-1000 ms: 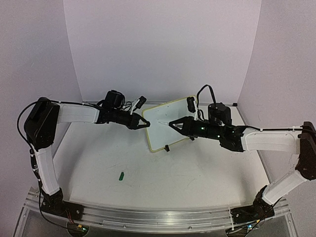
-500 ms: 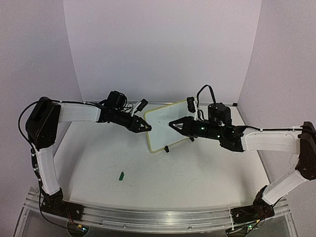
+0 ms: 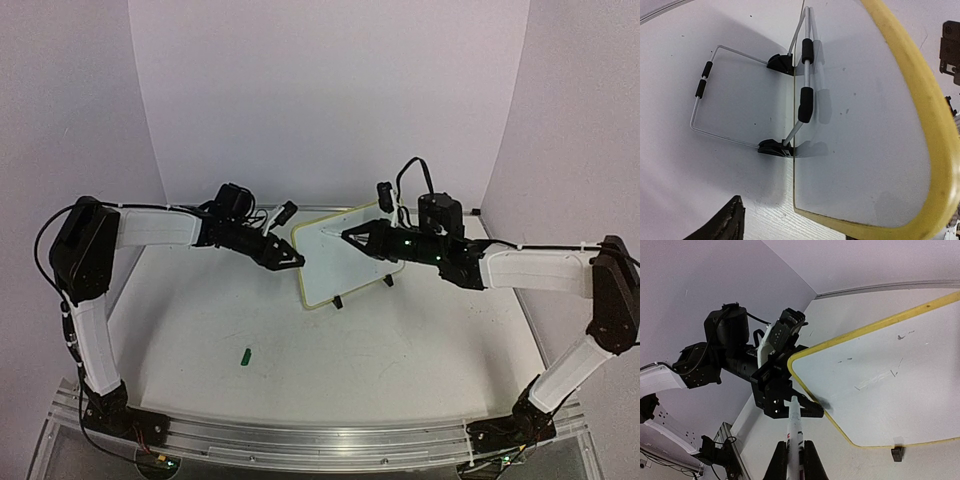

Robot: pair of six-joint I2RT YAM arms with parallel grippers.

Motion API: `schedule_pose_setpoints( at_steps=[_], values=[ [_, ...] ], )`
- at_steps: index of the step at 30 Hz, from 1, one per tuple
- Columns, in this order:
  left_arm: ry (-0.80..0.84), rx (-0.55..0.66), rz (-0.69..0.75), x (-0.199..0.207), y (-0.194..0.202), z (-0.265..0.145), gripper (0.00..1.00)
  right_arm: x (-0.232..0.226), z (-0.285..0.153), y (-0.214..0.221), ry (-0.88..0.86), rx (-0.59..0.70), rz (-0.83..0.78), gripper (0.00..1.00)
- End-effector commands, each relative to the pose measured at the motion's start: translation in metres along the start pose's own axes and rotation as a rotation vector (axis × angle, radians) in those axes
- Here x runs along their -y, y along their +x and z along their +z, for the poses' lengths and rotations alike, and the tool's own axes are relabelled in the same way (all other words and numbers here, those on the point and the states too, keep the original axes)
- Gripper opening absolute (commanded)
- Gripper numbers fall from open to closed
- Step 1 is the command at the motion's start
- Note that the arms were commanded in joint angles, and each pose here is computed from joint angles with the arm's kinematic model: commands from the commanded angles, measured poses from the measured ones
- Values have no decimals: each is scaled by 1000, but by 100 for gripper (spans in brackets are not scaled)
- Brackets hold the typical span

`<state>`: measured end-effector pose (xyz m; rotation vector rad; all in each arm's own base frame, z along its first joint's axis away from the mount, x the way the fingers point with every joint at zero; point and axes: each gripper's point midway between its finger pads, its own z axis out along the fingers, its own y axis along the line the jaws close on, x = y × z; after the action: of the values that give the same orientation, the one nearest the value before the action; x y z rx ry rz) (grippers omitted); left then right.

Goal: Write a sentence on the whiteboard
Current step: Hold the whiteboard marker at the center of the board, then write a sentence on the whiteboard.

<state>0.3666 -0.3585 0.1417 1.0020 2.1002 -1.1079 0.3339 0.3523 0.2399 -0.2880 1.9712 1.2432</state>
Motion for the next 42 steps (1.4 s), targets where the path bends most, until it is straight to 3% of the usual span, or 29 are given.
schedule_pose_setpoints(
  at_steps=[1,14,22,42],
  values=[
    [27,90,112,29,-42,-30,59,-13,13,-19,-75,1,-33,0],
    [5,82,126,26,-42,-31,19,-14,44,-15,-146,-72,-28,0],
    [-16,70,151,20,-38,-28,1,2,51,-10,-97,-68,-2,0],
    [-34,50,180,16,-32,-27,0,18,54,-22,-43,-11,14,0]
  ],
)
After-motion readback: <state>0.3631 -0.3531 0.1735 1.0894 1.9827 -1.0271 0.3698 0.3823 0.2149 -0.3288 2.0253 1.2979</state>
